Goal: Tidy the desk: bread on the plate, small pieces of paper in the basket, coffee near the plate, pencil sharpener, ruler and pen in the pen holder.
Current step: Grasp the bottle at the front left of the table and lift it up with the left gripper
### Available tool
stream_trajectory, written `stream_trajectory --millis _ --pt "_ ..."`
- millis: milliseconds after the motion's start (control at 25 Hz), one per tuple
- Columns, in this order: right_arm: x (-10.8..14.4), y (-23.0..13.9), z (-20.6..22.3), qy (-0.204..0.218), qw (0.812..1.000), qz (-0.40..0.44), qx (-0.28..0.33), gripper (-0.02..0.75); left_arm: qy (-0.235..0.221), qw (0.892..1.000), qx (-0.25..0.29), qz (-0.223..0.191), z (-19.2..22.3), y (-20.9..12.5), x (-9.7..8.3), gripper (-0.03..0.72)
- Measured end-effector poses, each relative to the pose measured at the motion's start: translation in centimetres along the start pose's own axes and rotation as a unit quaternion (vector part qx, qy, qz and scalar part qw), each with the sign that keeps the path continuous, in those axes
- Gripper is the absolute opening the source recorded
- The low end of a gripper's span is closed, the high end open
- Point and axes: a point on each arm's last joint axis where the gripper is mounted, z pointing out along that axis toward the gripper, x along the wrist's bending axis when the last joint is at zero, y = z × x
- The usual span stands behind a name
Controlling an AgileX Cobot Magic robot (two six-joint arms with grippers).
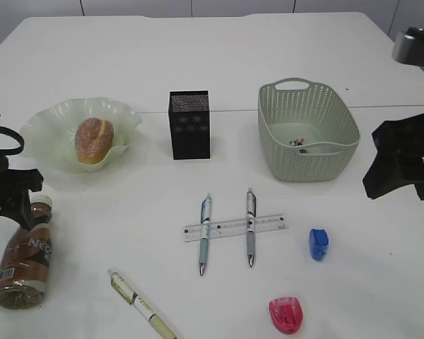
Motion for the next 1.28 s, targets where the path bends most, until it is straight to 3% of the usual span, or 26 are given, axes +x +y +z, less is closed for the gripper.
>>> stream_trajectory --millis 360,960,1280 --pt "0.0 0.1 0.0 0.001 1.000 0.000 -0.004 0.491 -0.011 1.000 -0.013 -0.023 2.1 0.7 -0.4 0.531" --pt "0.0 0.2 0.0 0.001 1.000 -0.008 -0.013 0.491 0.000 1.000 0.015 -0.026 5.6 0.6 -0.8 0.533" --pt "0.0 0.3 0.0 0.001 1.000 -0.014 -0.017 0.491 -0.004 1.000 0.016 -0.003 6.2 0.1 -2.3 0.400"
